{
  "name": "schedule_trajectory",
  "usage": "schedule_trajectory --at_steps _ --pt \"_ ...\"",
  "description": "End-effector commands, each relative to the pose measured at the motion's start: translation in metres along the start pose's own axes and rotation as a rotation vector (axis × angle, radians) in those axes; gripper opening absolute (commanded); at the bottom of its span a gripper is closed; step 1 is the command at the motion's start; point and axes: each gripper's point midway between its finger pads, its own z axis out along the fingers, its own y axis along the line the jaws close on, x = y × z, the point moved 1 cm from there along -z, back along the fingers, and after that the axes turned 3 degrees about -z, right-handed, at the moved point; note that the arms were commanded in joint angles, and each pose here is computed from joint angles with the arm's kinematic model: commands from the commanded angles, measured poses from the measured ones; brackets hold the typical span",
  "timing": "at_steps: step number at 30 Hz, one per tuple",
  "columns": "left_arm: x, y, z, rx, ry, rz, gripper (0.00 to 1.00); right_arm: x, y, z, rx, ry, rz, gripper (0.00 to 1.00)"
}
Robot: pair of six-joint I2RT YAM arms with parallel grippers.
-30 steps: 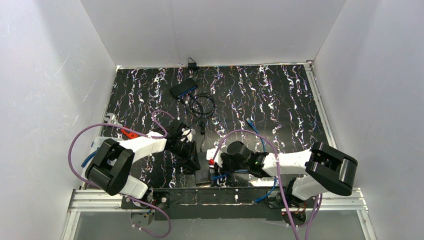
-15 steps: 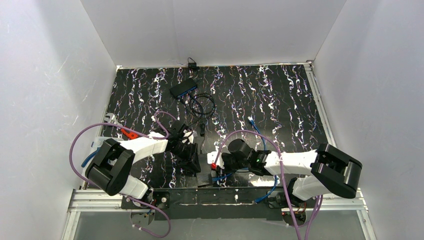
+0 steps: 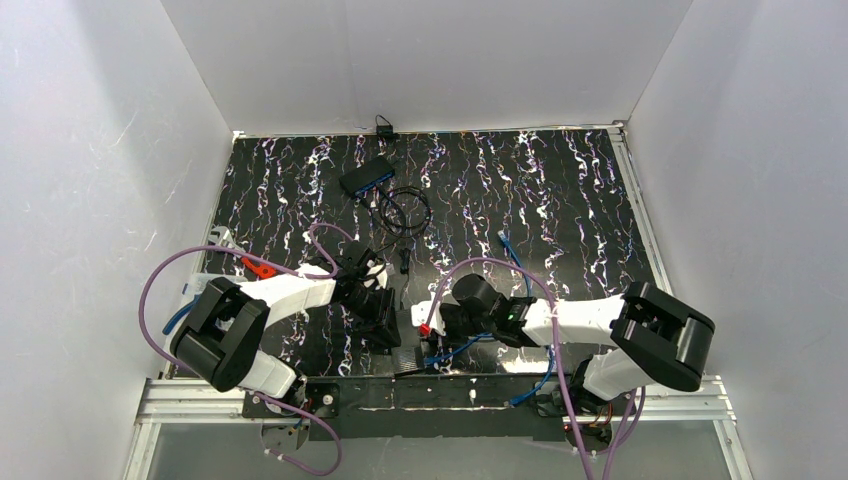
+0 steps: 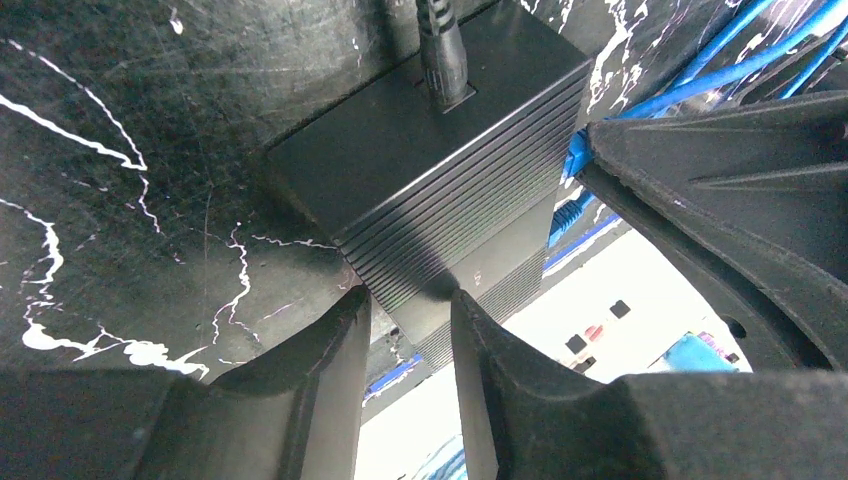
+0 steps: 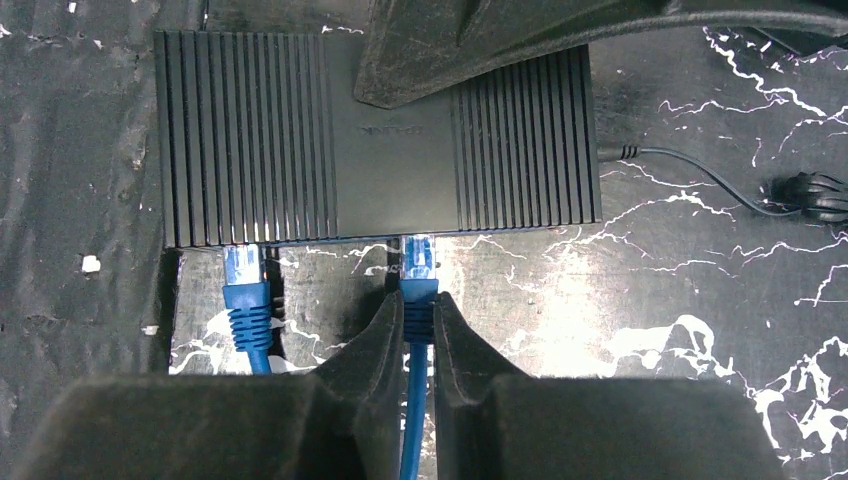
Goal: Insert the plug into the switch port
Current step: Insert the connector into the switch port.
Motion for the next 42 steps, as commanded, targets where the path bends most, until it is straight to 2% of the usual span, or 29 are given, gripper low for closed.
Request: schedule_trajectory --at_steps 1,20,30,42 --pt "-0.008 -0.016 -0.003 0.041 -0.035 0.075 0.3 -0.069 -0.021 0.006 0.023 -0.237 -0.079 0.01" --pt "-0.008 -0.026 0.001 0.051 -0.026 0.136 0.29 -0.106 -0.03 0.001 0.011 -0.357 -0.073 0.01" --pt "-0.007 -0.031 -0.002 0.068 -0.038 0.169 0.27 -0.105 -0.028 -0.004 -0.006 -0.332 -0.112 0.01" --pt "-0.007 -0.038 -0.004 0.082 -0.044 0.222 0.25 -0.11 -0.016 -0.01 -0.12 -0.324 -0.147 0.01"
